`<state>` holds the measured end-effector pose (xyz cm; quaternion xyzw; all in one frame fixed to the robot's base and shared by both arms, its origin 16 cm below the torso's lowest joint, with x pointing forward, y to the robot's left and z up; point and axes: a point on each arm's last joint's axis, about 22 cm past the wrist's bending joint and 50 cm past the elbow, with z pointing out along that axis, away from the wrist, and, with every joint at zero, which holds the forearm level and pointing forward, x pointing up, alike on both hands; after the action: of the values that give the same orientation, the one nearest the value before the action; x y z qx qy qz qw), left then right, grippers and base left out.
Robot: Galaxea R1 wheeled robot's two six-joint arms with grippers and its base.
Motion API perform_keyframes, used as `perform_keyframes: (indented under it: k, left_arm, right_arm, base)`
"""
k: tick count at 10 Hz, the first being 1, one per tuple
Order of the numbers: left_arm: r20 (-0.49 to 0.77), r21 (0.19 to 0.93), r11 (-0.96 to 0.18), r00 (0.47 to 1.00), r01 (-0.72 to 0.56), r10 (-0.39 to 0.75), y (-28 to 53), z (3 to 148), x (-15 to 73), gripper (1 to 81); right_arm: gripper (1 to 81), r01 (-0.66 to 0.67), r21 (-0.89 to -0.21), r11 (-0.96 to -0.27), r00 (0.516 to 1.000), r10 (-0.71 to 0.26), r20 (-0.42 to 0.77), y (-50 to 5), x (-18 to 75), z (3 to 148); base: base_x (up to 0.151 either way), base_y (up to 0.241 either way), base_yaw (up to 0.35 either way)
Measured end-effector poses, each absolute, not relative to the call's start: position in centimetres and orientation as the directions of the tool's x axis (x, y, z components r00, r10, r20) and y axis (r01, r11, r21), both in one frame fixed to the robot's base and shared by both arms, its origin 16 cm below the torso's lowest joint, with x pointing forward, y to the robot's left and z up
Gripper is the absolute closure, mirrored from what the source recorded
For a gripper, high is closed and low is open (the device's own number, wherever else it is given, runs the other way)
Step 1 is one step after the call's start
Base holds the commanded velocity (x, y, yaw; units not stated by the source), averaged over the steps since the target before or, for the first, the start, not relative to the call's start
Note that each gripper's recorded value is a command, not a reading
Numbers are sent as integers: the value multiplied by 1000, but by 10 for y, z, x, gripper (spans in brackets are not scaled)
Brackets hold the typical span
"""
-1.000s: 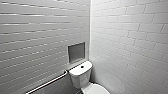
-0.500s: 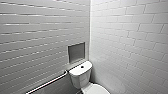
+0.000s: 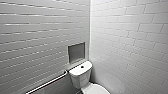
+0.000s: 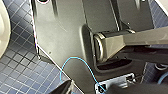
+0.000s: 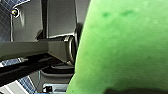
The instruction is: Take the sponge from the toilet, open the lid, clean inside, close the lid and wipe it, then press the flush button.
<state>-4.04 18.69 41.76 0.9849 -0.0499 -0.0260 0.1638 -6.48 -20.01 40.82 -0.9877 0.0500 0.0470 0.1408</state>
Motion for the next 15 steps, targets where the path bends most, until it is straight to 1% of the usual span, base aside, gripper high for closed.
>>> perform_keyframes:
  k: [2, 3, 6, 8, 10, 13, 15]
  left_arm:
    - [-30, 329, -940, 994, -91, -106, 183, 418, -38, 10]
    - [-48, 332, -939, 993, -84, -106, 181, 419, -45, 10]
    - [-131, 333, -941, 986, -55, -104, 185, 421, -59, 10]
    - [-99, 332, -941, 990, -59, -97, 184, 421, -36, 10]
    - [-60, 330, -941, 993, -73, -98, 183, 422, -22, 10]
    - [30, 319, -942, 995, -101, -96, 185, 426, 12, 10]
    - [41, 300, -948, 995, -103, -95, 191, 426, 20, 10]
  right_arm:
    - [811, -107, -275, -956, 993, -89, -78, -201, -38, 408]
    - [811, -112, -273, -956, 992, -90, -91, -202, -42, 408]
    - [811, -141, -257, -956, 975, -88, -205, -203, -75, 413]
    - [811, -136, -264, -955, 981, -93, -171, -200, -45, 410]
    - [811, -126, -267, -956, 986, -91, -139, -202, -36, 412]
    - [811, -101, -276, -956, 995, -90, -52, -203, -3, 416]
    - [811, -90, -283, -955, 996, -81, -44, -197, 1, 417]
  base:
    - [0, 0, 0]
    - [0, 0, 0]
    - [0, 0, 0]
    - [0, 0, 0]
    - [0, 0, 0]
    - [0, 0, 0]
    - [0, 0, 0]
